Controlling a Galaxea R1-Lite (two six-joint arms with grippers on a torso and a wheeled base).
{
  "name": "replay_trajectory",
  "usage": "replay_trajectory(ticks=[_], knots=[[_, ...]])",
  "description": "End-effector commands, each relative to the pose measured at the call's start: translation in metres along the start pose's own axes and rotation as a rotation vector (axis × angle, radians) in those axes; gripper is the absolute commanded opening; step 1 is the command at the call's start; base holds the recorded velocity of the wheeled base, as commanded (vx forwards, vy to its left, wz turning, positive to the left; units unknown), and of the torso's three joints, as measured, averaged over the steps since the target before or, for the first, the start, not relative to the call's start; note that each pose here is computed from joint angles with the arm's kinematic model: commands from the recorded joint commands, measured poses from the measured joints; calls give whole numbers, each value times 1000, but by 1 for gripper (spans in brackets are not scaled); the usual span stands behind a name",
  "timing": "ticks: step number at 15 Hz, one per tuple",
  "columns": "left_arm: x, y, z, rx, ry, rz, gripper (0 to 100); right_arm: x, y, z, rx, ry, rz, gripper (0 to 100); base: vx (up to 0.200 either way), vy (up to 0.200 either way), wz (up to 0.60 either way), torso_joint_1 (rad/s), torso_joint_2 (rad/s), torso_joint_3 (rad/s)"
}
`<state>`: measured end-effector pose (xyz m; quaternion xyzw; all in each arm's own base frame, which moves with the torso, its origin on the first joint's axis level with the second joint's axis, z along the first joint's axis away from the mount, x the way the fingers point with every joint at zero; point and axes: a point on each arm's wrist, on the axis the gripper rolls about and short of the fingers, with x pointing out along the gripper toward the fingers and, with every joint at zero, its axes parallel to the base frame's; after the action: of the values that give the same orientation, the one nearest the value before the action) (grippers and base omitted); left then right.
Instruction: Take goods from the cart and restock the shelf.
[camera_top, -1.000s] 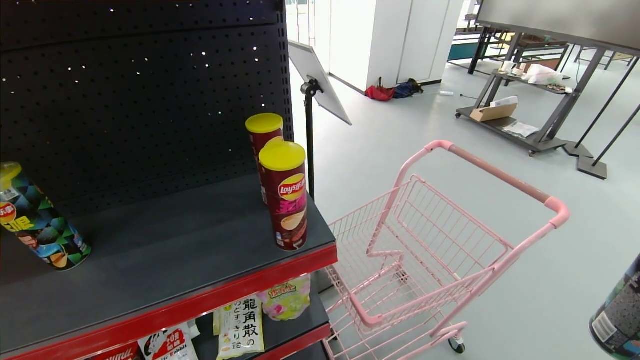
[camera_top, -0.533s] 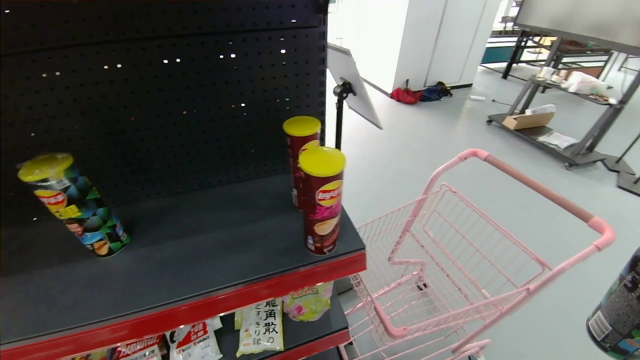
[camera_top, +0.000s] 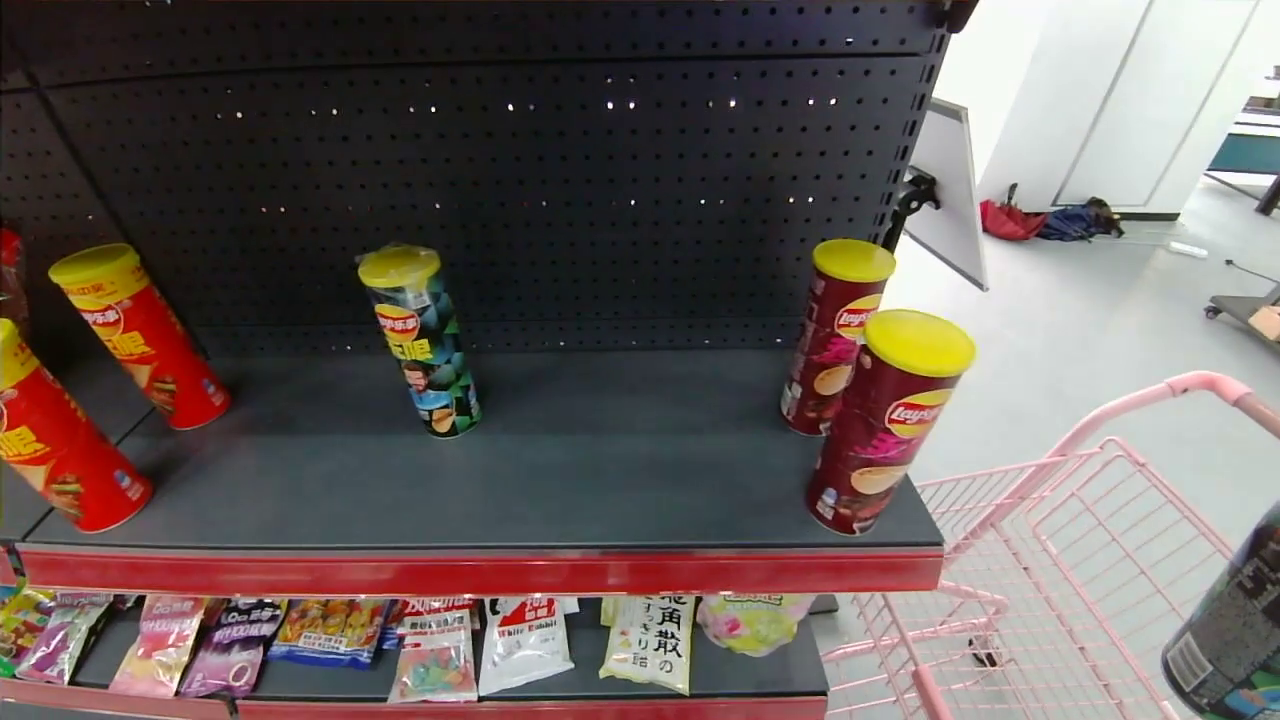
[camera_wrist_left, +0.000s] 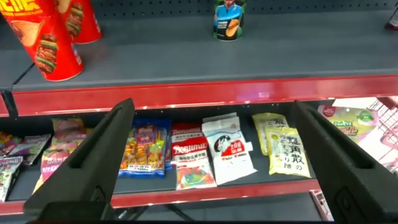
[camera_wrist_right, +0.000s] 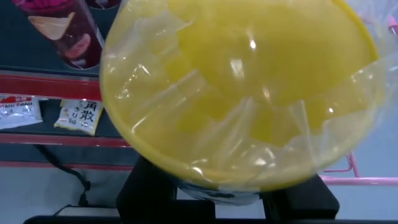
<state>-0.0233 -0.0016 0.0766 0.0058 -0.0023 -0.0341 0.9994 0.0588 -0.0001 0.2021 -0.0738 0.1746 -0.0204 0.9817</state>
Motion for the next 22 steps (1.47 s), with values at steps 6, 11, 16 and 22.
replay_trajectory(ticks=[6,11,16,22], knots=[[0,0,0,1,1,1,100,-29,2,-36,14,-113,-9,0,0,167,0,1,0,1],[0,0,0,1,0,1,100,-29,2,-37,13,-113,-9,0,0,200,0,2,2,0],[0,0,0,1,1,1,100,-30,2,-39,12,-118,-5,0,0,200,0,5,0,5],[0,0,0,1,0,1,100,-28,3,-44,11,-103,-1,0,0,0,0,0,0,0]])
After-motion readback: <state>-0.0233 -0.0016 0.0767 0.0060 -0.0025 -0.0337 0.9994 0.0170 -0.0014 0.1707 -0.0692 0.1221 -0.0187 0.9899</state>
